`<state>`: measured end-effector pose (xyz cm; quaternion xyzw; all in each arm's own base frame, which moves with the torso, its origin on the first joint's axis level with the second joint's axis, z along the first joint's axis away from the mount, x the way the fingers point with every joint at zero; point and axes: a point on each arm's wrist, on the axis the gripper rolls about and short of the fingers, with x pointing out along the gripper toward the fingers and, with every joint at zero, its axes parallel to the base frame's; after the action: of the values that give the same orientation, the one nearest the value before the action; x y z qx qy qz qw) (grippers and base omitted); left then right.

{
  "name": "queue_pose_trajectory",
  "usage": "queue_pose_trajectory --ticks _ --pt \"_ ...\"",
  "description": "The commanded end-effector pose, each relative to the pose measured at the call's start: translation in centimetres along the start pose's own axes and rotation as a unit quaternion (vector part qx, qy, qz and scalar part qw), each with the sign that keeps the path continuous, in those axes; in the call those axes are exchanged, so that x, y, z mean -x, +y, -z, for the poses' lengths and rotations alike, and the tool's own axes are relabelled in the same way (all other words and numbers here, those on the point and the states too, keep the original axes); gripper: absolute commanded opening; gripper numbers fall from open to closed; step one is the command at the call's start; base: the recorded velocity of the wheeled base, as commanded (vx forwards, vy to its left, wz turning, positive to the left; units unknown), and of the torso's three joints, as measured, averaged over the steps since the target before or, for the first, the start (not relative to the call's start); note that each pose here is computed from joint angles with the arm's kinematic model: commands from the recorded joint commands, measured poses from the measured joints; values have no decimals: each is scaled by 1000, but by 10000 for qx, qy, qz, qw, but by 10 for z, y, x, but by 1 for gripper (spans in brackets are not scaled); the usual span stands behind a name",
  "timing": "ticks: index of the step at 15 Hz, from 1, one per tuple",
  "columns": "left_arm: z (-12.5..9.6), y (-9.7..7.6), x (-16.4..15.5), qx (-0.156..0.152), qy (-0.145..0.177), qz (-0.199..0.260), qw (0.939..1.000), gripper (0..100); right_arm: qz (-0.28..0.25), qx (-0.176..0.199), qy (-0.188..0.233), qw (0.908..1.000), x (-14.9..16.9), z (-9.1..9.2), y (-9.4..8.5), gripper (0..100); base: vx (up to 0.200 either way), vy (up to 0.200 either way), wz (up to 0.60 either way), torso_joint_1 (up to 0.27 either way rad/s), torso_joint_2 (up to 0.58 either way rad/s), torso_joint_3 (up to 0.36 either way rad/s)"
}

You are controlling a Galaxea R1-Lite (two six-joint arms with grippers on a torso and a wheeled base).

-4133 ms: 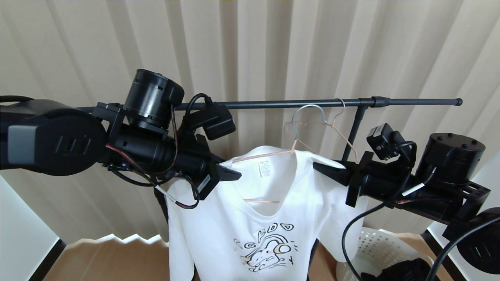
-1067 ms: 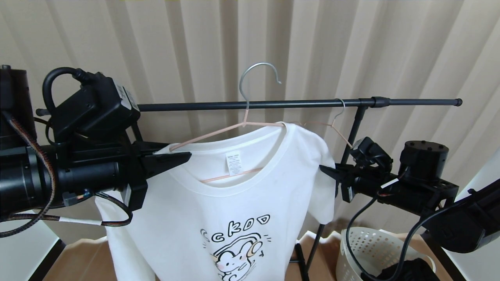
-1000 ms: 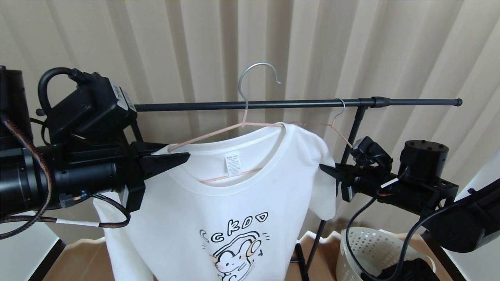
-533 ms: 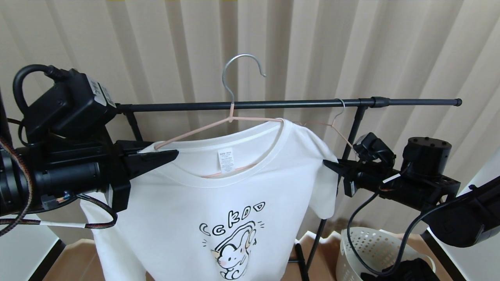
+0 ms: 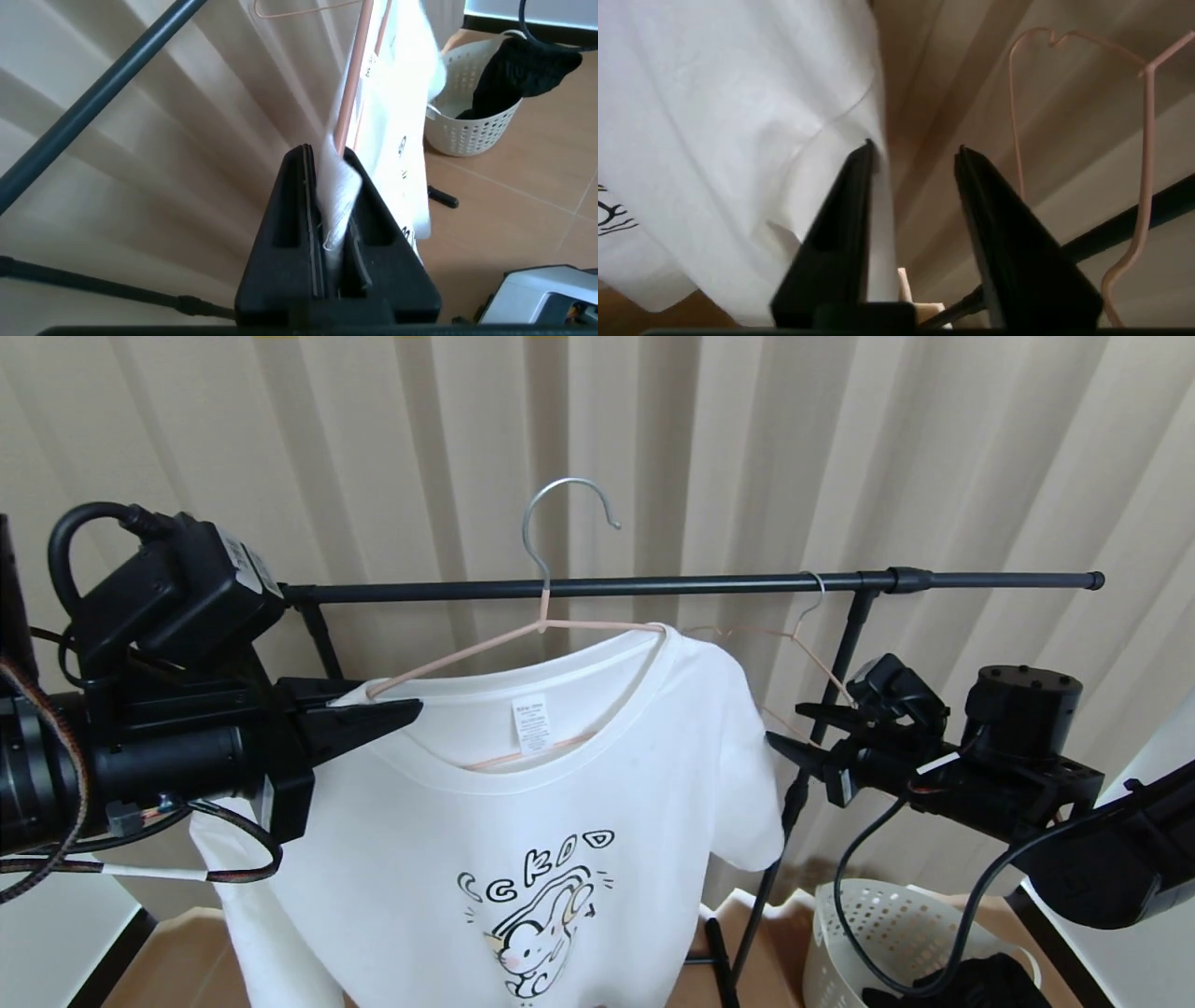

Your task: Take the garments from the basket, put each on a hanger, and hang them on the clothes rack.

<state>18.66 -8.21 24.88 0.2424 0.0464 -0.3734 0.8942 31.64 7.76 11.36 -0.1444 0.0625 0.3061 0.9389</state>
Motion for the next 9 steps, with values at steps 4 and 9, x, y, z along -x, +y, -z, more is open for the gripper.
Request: queue_pose_trajectory --ticks 4,9 --pt "26 17 -26 308 537 -94 9980 0 265 171 -275 9991 17 -27 12 100 0 0 0 0 0 0" --pt "37 32 -56 593 806 -523 9936 0 321 239 -470 9981 19 -38 10 100 0 0 0 0 0 0"
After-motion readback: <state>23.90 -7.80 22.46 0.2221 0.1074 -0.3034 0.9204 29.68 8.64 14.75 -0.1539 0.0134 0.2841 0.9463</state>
